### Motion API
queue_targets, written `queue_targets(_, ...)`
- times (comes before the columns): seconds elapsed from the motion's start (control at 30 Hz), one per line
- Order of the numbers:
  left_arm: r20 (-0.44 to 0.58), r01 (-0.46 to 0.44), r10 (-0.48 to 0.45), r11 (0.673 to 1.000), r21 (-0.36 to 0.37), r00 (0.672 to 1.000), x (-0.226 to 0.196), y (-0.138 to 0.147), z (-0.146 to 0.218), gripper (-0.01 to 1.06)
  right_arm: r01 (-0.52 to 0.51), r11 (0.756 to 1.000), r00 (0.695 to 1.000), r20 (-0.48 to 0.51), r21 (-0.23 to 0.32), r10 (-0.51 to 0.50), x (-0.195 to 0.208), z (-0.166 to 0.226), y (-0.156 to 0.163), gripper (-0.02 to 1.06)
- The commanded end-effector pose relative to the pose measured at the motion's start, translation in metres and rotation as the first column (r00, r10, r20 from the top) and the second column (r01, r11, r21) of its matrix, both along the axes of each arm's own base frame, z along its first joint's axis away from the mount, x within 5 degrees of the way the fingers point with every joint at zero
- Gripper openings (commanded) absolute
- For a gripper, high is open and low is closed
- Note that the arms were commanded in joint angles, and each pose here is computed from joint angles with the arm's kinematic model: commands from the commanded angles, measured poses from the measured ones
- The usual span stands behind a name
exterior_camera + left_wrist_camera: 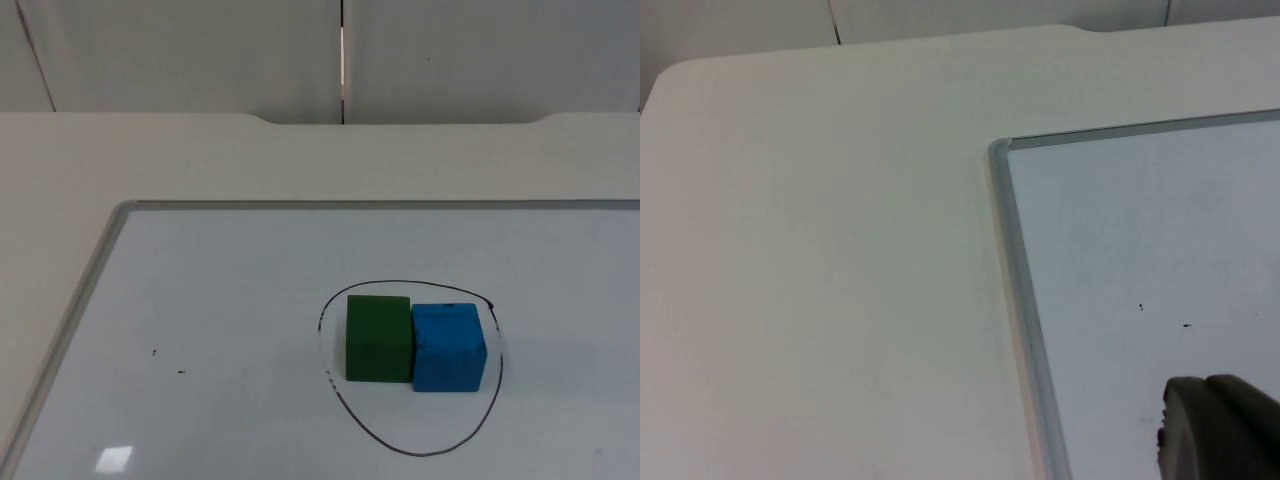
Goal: Push the two cubes into the marked area.
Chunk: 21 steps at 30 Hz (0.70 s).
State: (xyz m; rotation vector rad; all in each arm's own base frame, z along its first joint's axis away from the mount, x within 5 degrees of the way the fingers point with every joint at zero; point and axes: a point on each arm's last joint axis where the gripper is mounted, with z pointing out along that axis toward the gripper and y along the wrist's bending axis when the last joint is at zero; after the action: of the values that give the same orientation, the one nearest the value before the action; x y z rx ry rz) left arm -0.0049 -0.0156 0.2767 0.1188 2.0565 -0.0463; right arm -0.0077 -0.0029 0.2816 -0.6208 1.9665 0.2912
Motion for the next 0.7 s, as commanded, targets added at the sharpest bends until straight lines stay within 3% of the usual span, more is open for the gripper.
queue_targets(0.0,0.008,0.011,-0.011,1.000,-0.008,1.000,-0.0002,-0.0007,-0.0002,0.00,-0.002,1.000,1.000,0.002,0.004,0.002,0.0003,-0.0013,0.0006,0.00)
queue_targets(0.1,0.008,0.011,-0.011,1.000,-0.008,1.000,-0.0002,-0.0007,-0.0002,0.02,-0.002,1.000,1.000,0.002,0.004,0.002,0.0003,-0.0013,0.0006,0.04)
queue_targets(0.2,0.008,0.011,-0.011,1.000,-0.008,1.000,-0.0002,-0.0007,-0.0002,0.18,-0.002,1.000,1.000,0.002,0.004,0.002,0.0003,-0.0013,0.0006,0.23)
queue_targets(0.23,0.008,0.011,-0.011,1.000,-0.008,1.000,-0.0002,-0.0007,-0.0002,0.18,-0.002,1.000,1.000,0.002,0.004,0.002,0.0003,-0.0013,0.0006,0.23)
queue_targets(0.3,0.008,0.011,-0.011,1.000,-0.008,1.000,-0.0002,-0.0007,-0.0002,0.35,-0.002,1.000,1.000,0.002,0.004,0.002,0.0003,-0.0013,0.0006,0.48)
queue_targets(0.43,0.008,0.011,-0.011,1.000,-0.008,1.000,-0.0002,-0.0007,-0.0002,0.69,-0.002,1.000,1.000,0.002,0.004,0.002,0.0003,-0.0013,0.0006,0.84)
queue_targets(0.47,0.008,0.011,-0.011,1.000,-0.008,1.000,-0.0002,-0.0007,-0.0002,0.69,-0.002,1.000,1.000,0.002,0.004,0.002,0.0003,-0.0013,0.0006,0.84)
queue_targets(0.57,0.008,0.013,-0.013,1.000,-0.016,1.000,-0.0002,-0.0012,-0.0002,0.85,-0.005,1.000,1.000,0.000,0.007,0.005,0.0001,-0.0013,0.0009,0.99)
queue_targets(0.67,0.008,0.015,-0.015,1.000,-0.020,1.000,-0.0002,-0.0016,-0.0001,0.89,-0.005,1.000,1.000,0.000,0.007,0.005,0.0001,-0.0013,0.0009,1.02)
